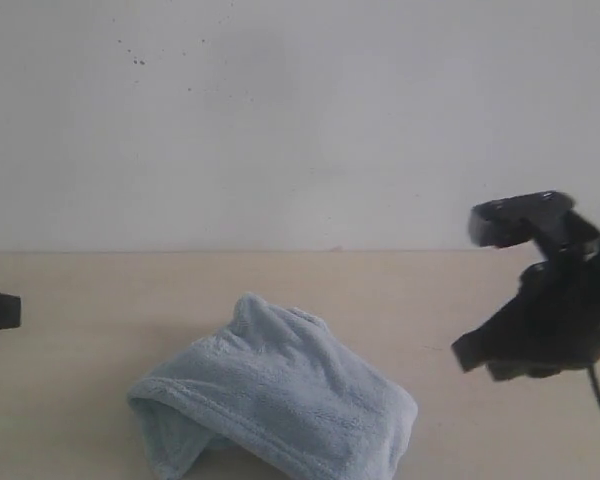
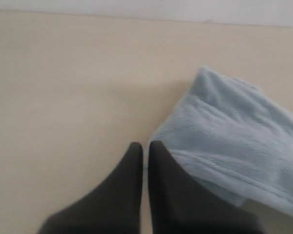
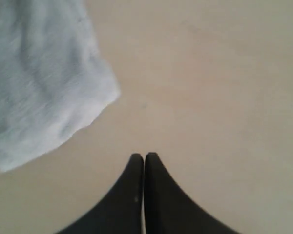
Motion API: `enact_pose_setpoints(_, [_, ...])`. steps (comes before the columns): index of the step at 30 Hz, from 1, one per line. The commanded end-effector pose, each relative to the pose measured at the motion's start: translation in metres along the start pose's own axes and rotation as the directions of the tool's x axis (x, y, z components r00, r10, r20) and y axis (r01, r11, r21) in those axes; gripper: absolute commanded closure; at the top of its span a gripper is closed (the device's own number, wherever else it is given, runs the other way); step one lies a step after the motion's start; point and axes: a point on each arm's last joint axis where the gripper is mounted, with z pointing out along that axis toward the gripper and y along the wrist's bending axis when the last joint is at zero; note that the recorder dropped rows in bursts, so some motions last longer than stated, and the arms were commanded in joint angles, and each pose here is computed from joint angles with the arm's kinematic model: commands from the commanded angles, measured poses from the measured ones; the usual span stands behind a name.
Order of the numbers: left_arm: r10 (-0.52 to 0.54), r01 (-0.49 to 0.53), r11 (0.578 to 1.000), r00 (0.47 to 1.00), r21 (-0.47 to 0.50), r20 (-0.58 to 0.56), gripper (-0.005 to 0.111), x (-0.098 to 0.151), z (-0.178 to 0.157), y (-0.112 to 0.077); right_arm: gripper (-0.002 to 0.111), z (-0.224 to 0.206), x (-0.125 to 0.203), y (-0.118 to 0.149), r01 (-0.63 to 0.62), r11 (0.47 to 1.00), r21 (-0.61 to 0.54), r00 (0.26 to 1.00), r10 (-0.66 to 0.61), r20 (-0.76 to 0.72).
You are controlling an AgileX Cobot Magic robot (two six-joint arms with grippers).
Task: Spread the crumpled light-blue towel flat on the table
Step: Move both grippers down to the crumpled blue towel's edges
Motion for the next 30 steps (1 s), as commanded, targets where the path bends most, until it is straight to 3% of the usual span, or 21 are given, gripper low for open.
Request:
enact_pose_setpoints(1, [-0.066, 0.085, 0.937, 0.996, -0.339, 0.067, 0.103, 0.01, -0.005, 0.033, 0.108, 0.007, -0.007, 0.053, 0.24, 0.962, -0.131, 0.956, -0.258, -0.142])
enact_pose_setpoints(5, [0.09, -0.03, 0.759, 0.994, -0.65, 0.06, 0.103, 0.011, -0.021, 0.061, 0.108, 0.014, -0.009, 0.087, 0.494, 0.866, -0.078, 0.862, -0.499, -0.088])
enact_pose_setpoints(7, [0.167, -0.154, 0.7, 0.985, -0.697, -0.05, 0.103, 0.014, -0.022, 0.067, 0.108, 0.018, -0.012, 0.101, 0.588, 0.808, -0.038, 0.808, -0.589, -0.03])
enact_pose_setpoints(9, [0.29, -0.335, 0.746, 0.941, -0.575, -0.173, 0.103, 0.019, -0.011, 0.059, 0.108, 0.022, -0.016, 0.111, 0.634, 0.773, -0.013, 0.773, -0.633, 0.026])
enact_pose_setpoints(10, [0.396, -0.451, 0.78, 0.893, -0.434, -0.215, 0.103, 0.022, -0.002, 0.048, 0.108, 0.023, -0.017, 0.113, 0.641, 0.768, -0.008, 0.767, -0.64, 0.04])
enact_pose_setpoints(11, [0.524, -0.565, 0.784, 0.825, -0.259, -0.213, 0.103, 0.026, 0.004, 0.033, 0.108, 0.026, -0.016, 0.115, 0.644, 0.765, -0.012, 0.765, -0.643, 0.039])
enact_pose_setpoints(12, [0.629, -0.646, 0.759, 0.76, -0.082, -0.164, 0.103, 0.03, 0.008, 0.016, 0.108, 0.027, -0.016, 0.115, 0.635, 0.772, -0.017, 0.772, -0.635, 0.034])
enact_pose_setpoints(13, [0.723, -0.719, 0.691, 0.685, 0.077, -0.092, 0.103, 0.035, 0.01, -0.001, 0.108, 0.03, -0.014, 0.115, 0.616, 0.788, -0.025, 0.788, -0.615, 0.017])
enact_pose_setpoints(14, [0.759, -0.743, 0.641, 0.651, 0.192, -0.015, 0.103, 0.038, 0.009, -0.015, 0.108, 0.032, -0.013, 0.115, 0.585, 0.81, -0.03, 0.811, -0.586, 0.002])
enact_pose_setpoints(16, [0.772, -0.75, 0.597, 0.634, 0.287, 0.051, 0.103, 0.043, 0.008, -0.032, 0.108, 0.038, -0.01, 0.115, 0.548, 0.835, -0.044, 0.834, -0.55, -0.039])
enact_pose_setpoints(17, [0.751, -0.726, 0.622, 0.66, 0.293, 0.041, 0.103, 0.044, 0.009, -0.035, 0.106, 0.041, -0.007, 0.117, 0.545, 0.836, -0.056, 0.835, -0.548, -0.053])
enact_pose_setpoints(20, [0.528, -0.512, 0.839, 0.848, 0.183, -0.05, 0.103, 0.04, 0.012, -0.034, 0.091, 0.052, 0.0, 0.128, 0.56, 0.823, -0.095, 0.819, -0.567, -0.092])
enact_pose_setpoints(21, [0.461, -0.447, 0.882, 0.885, 0.148, -0.071, 0.103, 0.04, 0.013, -0.033, 0.083, 0.056, 0.003, 0.133, 0.577, 0.81, -0.107, 0.804, -0.586, -0.101])
enact_pose_setpoints(22, [0.423, -0.41, 0.902, 0.902, 0.136, -0.084, 0.101, 0.042, 0.013, -0.033, 0.073, 0.06, 0.006, 0.138, 0.587, 0.801, -0.117, 0.794, -0.598, -0.109])
enact_pose_setpoints(25, [0.425, -0.394, 0.884, 0.902, 0.251, -0.081, 0.087, 0.046, 0.011, -0.043, 0.046, 0.07, 0.01, 0.149, 0.644, 0.757, -0.114, 0.751, -0.653, -0.097])
enact_pose_setpoints(27, [0.394, -0.354, 0.889, 0.914, 0.29, -0.094, 0.073, 0.048, 0.012, -0.047, 0.042, 0.075, 0.009, 0.153, 0.665, 0.739, -0.103, 0.737, -0.673, -0.066])
enact_pose_setpoints(30, [0.336, -0.292, 0.922, 0.93, 0.255, -0.15, 0.055, 0.053, 0.019, -0.047, 0.042, 0.082, 0.007, 0.155, 0.665, 0.74, -0.097, 0.741, -0.671, -0.035])
